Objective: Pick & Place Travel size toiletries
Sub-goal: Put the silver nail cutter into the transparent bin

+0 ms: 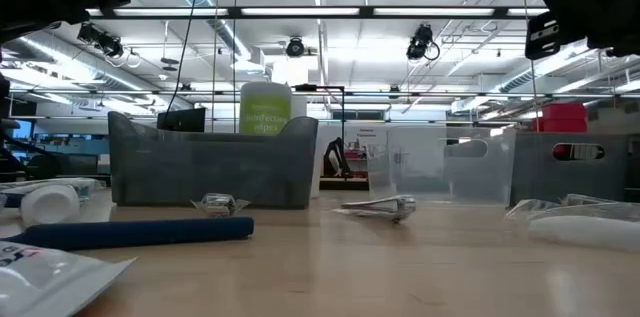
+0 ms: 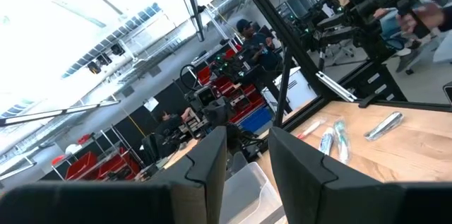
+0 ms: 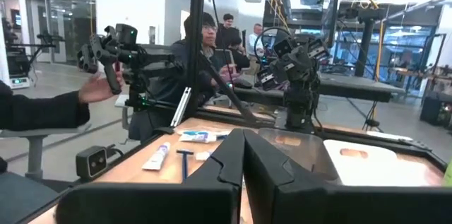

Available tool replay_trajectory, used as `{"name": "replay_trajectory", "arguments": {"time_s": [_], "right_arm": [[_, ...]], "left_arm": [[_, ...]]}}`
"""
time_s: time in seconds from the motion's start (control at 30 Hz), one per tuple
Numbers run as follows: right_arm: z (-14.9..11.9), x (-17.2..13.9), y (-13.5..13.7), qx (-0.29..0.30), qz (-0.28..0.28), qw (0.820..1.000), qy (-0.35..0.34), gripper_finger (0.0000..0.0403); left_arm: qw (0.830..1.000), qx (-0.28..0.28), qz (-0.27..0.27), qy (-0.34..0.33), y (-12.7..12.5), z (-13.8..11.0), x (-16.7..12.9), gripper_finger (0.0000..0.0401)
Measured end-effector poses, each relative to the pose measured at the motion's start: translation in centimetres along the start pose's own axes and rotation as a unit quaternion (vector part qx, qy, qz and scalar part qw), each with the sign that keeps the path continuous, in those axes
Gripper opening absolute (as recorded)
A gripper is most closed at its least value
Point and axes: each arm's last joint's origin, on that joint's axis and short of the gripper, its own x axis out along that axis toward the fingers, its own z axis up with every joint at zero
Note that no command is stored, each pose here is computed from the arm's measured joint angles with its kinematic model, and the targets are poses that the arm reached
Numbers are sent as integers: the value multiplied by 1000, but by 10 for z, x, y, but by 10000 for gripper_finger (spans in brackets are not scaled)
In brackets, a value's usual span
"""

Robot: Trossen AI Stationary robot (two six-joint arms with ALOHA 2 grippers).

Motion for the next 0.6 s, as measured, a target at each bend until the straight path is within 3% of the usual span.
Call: {"name": "replay_trajectory", "arguments": {"time_s": [0.17, 0.37, 0.47, 0.6], "right_arm": [[4, 0, 0, 5, 0, 1000, -20, 13], [8, 0, 0, 1, -2, 999, -38, 14], [8, 0, 0, 0, -2, 999, -39, 13], [9, 0, -1, -1, -13, 999, -47, 13]], "left_arm": [[991, -123, -43, -42, -1, 5, 0, 116], [962, -239, -114, -61, -4, 7, -1, 116], [956, -260, -123, -64, -4, 8, -1, 116], [962, -249, -93, -57, -3, 7, -1, 116]]}}
